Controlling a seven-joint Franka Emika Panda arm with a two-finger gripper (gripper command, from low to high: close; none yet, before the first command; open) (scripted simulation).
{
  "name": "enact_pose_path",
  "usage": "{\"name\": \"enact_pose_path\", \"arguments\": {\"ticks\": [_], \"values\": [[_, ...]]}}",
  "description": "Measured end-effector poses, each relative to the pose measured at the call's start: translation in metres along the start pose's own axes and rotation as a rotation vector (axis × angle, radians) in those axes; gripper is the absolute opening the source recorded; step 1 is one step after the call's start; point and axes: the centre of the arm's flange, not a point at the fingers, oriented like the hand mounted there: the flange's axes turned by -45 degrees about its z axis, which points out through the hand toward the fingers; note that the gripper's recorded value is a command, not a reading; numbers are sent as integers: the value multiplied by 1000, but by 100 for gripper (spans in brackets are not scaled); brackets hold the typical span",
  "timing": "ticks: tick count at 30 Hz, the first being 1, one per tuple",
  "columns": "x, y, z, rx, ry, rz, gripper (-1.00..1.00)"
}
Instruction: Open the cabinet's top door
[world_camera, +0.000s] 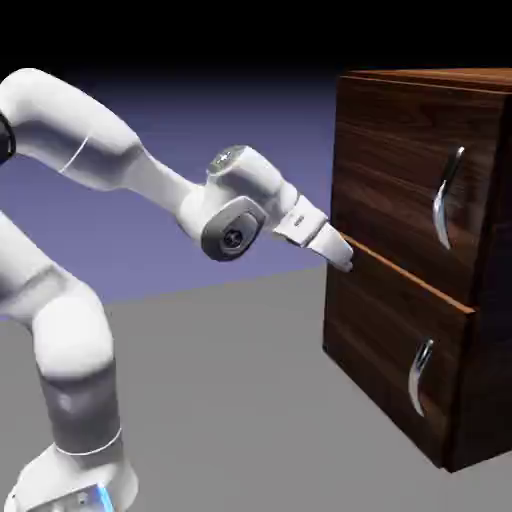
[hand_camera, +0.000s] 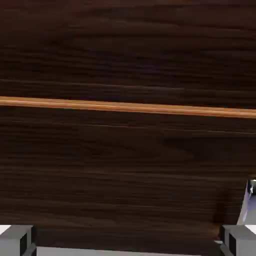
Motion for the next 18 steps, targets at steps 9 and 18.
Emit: {"name": "enact_pose_path", "arguments": {"ticks": [9, 18], "values": [[38, -12, -36, 7, 125, -39, 100], [62, -12, -70, 6, 252, -59, 100]]}}
